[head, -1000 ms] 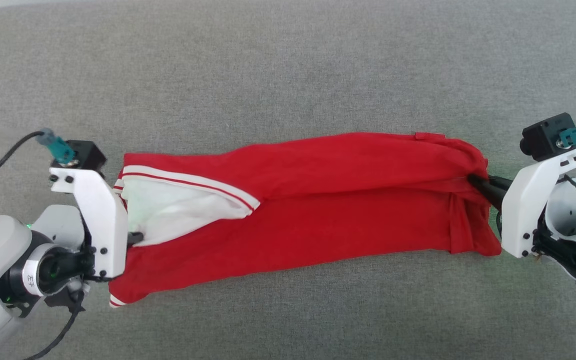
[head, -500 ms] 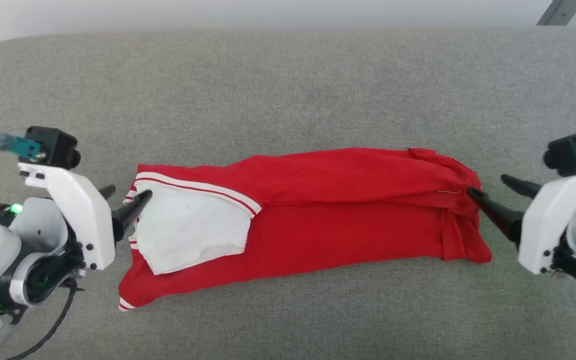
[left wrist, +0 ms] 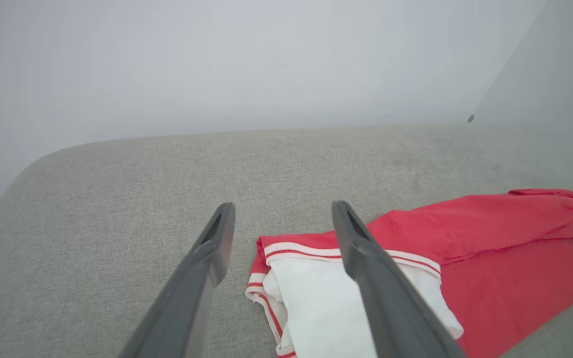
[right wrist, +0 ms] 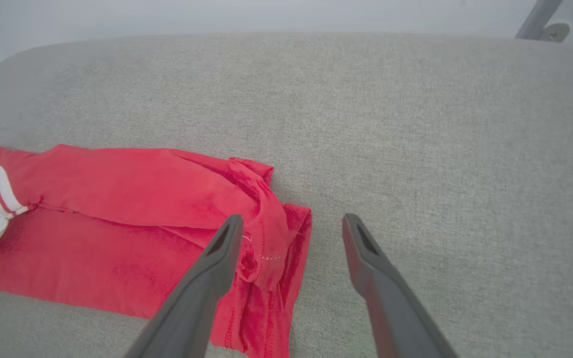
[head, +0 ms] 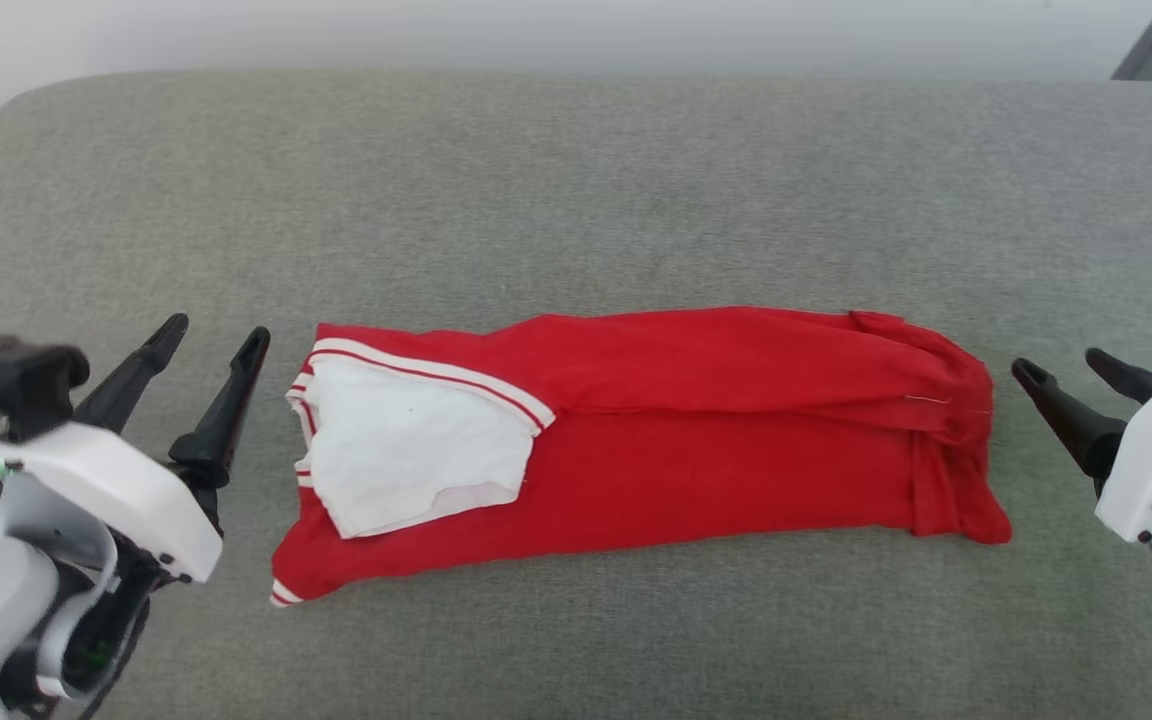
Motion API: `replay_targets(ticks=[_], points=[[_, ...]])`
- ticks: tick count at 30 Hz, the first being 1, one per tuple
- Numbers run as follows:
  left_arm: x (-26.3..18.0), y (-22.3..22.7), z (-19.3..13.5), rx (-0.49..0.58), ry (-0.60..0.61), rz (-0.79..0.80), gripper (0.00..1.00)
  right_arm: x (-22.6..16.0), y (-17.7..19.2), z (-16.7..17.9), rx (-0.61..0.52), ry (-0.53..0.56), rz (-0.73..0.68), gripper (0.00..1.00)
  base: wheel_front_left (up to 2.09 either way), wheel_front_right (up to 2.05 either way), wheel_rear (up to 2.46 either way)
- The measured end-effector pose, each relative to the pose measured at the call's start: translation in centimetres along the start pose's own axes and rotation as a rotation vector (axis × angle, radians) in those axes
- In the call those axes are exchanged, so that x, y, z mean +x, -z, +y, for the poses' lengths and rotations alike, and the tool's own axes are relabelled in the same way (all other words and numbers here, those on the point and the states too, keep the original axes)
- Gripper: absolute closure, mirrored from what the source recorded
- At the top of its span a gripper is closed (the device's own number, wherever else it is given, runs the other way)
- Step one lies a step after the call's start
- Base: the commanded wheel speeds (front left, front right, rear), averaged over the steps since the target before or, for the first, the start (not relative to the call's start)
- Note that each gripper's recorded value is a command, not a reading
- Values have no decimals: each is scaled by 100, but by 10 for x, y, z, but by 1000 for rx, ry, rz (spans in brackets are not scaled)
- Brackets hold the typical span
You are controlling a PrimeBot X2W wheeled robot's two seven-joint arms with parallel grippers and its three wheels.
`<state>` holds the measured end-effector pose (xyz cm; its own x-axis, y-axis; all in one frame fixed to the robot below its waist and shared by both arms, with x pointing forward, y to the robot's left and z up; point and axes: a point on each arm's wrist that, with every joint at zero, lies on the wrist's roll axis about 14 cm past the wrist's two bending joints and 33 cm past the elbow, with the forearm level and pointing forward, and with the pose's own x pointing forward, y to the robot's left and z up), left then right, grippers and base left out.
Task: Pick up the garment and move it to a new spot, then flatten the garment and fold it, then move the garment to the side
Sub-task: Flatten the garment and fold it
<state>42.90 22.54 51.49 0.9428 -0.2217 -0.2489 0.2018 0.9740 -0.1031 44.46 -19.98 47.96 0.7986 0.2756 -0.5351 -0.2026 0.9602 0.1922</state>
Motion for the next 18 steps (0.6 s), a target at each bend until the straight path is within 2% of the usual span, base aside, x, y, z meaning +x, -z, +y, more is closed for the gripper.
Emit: replay_targets(ticks=[8,18], points=[[-22,-2,19,6,-114,-132,0,28,25,1,36,-9,121,0,0,0,0],[-56,11,39,-56,-268,-221,0,69,72,12,39,-32,347,0,0,0,0]])
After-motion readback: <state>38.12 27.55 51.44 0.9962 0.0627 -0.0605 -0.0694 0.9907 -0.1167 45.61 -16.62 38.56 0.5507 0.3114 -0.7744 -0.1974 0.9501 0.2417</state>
